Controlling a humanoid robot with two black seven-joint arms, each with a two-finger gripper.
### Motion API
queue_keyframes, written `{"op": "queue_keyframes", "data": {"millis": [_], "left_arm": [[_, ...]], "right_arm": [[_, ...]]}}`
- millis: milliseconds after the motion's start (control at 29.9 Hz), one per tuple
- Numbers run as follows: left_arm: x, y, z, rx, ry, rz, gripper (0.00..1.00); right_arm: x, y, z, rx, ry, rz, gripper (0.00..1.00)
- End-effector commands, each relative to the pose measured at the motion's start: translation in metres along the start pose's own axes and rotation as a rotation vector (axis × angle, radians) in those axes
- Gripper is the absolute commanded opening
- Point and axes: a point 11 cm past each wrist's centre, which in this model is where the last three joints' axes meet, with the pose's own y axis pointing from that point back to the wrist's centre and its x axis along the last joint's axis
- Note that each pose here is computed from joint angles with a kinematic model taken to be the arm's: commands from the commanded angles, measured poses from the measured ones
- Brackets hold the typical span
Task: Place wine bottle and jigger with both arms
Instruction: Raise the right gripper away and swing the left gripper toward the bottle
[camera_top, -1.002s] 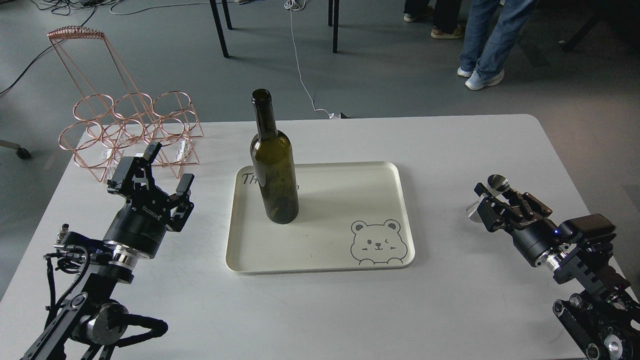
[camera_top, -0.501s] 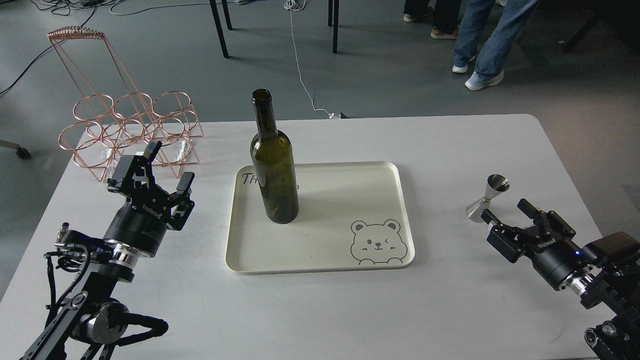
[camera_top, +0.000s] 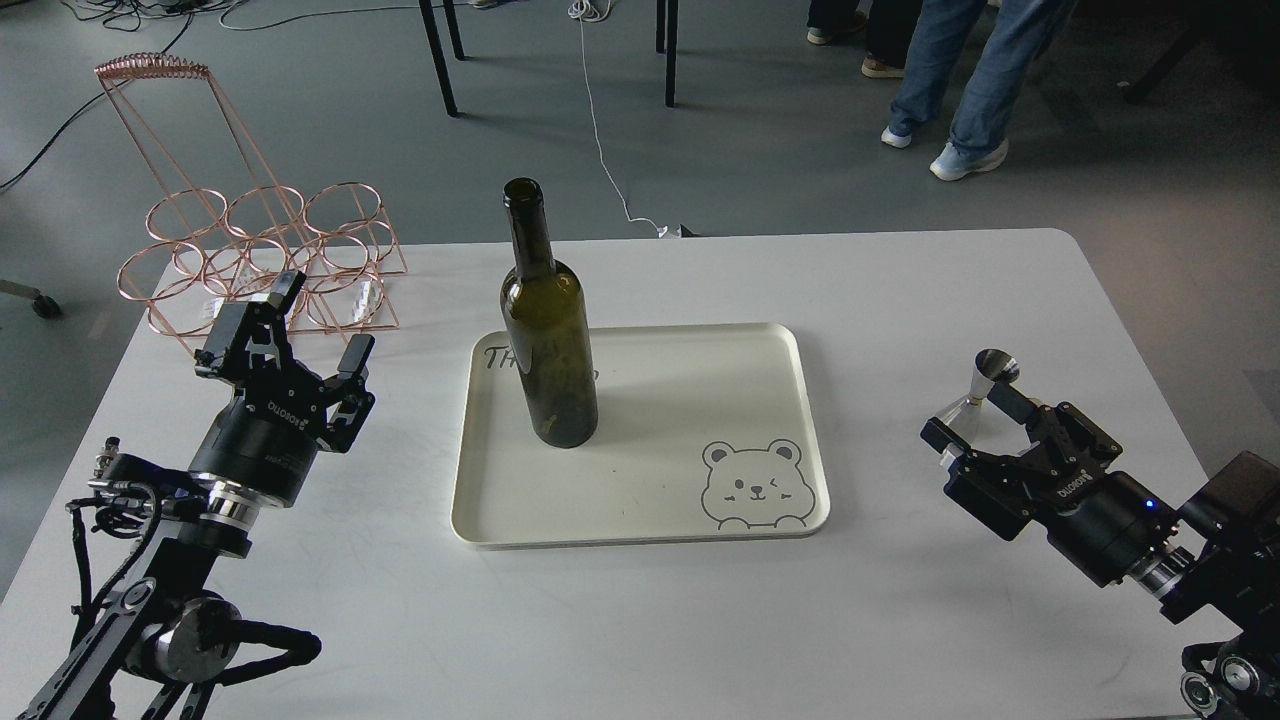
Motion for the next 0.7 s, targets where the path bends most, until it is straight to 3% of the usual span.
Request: {"op": "queue_keyframes", "data": {"millis": [0, 167, 301, 468, 668], "left_arm": [[0.008, 0.000, 0.011, -0.027, 0.010, 0.004, 0.98], [0.017, -0.003, 0.037, -0.155, -0.008, 0.001, 0.98], [0.018, -0.002, 0.050, -0.173, -0.054, -0.036, 0.98], [0.007, -0.004, 0.066, -0.150, -0.237, -0.142, 0.98], [-0.009, -0.003, 0.070, -0.072, -0.589, -0.315, 0.98]], "right_arm": [[0.020, -0.034, -0.008, 0.016, -0.273, 0.134, 0.99], [0.047, -0.083, -0.017, 0.044, -0.745, 0.326, 0.99], [0.050, -0.109, -0.009, 0.035, -1.060, 0.409, 0.99], [0.030, -0.123, 0.011, 0.065, -1.373, 0.380, 0.99], [0.005, -0.127, 0.005, 0.106, -1.507, 0.248, 0.99]]}}
